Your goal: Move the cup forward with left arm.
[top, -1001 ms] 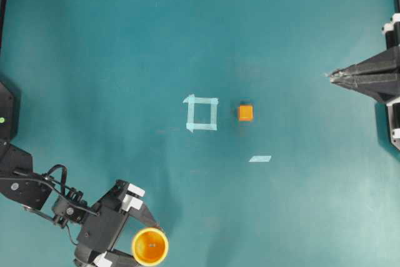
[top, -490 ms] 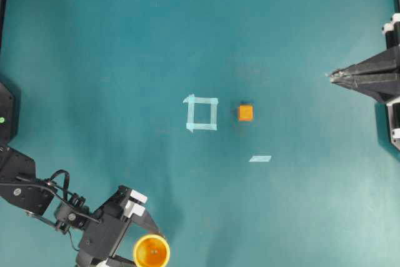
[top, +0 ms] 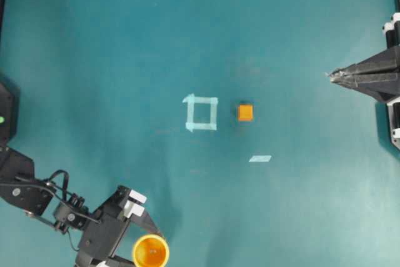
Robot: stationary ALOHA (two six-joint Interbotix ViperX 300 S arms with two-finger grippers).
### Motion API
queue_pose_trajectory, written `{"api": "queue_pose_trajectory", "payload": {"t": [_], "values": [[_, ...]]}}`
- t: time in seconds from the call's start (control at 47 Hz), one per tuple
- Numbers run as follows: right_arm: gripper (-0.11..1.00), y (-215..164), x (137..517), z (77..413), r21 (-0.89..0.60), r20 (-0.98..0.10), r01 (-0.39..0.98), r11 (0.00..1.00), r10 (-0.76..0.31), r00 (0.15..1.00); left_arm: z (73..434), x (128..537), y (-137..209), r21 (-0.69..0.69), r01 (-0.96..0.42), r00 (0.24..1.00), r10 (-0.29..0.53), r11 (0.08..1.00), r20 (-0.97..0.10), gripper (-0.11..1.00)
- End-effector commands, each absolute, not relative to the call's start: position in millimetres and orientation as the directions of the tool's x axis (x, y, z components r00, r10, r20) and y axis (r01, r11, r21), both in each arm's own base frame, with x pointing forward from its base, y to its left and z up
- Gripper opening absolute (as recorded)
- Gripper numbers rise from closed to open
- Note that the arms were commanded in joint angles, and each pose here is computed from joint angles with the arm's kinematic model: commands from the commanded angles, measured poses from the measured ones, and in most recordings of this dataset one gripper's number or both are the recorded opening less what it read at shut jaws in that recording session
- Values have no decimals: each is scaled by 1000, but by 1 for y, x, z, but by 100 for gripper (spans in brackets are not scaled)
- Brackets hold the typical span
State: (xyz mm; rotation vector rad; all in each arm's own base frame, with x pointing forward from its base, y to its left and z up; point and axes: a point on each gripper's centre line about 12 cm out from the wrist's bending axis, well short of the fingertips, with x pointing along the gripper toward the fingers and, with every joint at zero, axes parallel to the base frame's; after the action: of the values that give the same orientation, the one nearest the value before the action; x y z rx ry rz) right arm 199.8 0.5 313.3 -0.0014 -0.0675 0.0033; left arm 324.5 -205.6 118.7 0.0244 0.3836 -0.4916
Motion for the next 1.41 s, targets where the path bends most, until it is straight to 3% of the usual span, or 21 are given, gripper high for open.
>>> {"api": "queue_pose_trajectory", "payload": {"t": [0.0,1.384], "values": [[0,1,201,327,0,101,-5,1000,5,995,129,326,-209,-71,470,819,-465,880,-336,65],[0,1,201,330,0,107,-5,1000,5,994,128,325,-207,-70,468,819,-463,881,-339,65]]}}
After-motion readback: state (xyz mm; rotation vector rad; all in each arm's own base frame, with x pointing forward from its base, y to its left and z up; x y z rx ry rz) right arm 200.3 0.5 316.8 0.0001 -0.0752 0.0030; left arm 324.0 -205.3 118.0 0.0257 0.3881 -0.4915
